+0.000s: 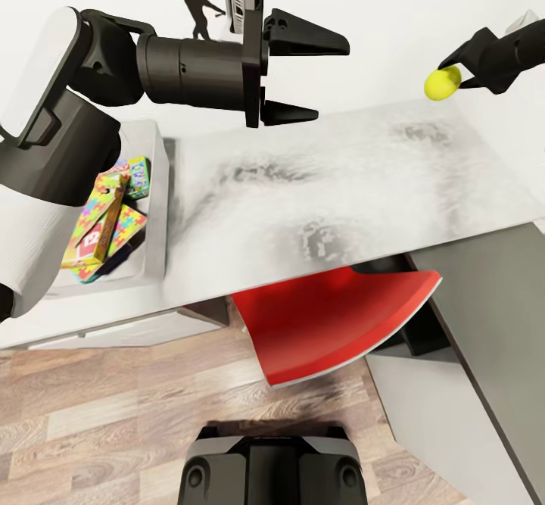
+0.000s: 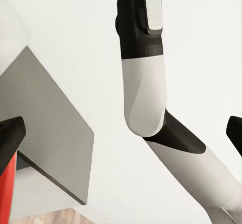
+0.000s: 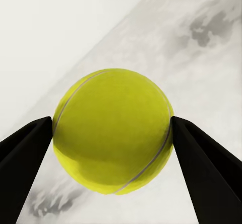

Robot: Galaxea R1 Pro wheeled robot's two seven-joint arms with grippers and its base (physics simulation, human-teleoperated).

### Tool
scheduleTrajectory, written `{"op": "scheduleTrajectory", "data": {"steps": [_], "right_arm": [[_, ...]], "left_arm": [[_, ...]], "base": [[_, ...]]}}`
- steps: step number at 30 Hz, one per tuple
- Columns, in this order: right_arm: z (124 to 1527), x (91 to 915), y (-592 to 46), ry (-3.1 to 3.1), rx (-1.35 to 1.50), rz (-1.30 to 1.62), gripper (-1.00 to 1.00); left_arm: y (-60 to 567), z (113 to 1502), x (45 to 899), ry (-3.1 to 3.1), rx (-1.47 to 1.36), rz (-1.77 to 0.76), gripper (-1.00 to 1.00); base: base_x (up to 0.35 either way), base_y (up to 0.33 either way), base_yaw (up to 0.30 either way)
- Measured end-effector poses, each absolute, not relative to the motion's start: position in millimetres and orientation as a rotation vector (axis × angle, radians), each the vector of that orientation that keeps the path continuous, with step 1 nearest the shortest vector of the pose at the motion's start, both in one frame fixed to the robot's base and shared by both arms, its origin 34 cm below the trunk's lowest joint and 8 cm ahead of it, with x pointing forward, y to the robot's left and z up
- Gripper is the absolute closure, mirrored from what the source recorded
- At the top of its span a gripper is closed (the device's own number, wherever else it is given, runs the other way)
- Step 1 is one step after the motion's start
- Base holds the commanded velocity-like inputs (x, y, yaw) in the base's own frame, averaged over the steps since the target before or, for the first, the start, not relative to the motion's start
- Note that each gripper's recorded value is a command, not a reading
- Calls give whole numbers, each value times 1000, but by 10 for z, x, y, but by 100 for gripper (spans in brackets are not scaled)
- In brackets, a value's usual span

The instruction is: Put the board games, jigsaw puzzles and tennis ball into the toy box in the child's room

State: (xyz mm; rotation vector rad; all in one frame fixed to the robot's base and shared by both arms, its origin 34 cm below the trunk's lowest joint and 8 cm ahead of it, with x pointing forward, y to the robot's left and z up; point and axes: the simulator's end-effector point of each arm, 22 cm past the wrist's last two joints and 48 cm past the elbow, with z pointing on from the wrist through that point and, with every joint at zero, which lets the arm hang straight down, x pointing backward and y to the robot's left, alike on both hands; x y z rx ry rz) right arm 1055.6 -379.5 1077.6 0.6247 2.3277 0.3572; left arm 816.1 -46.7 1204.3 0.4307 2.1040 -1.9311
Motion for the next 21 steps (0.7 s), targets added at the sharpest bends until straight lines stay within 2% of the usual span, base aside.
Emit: {"op": "scheduleTrajectory", "data": {"steps": [21], "right_arm": [[10755, 10442, -3661, 2352, 612, 366, 100]], "left_arm": [[-435, 12079, 8161, 2164, 442, -1808, -100]], "base": [[-86, 0, 0]]}}
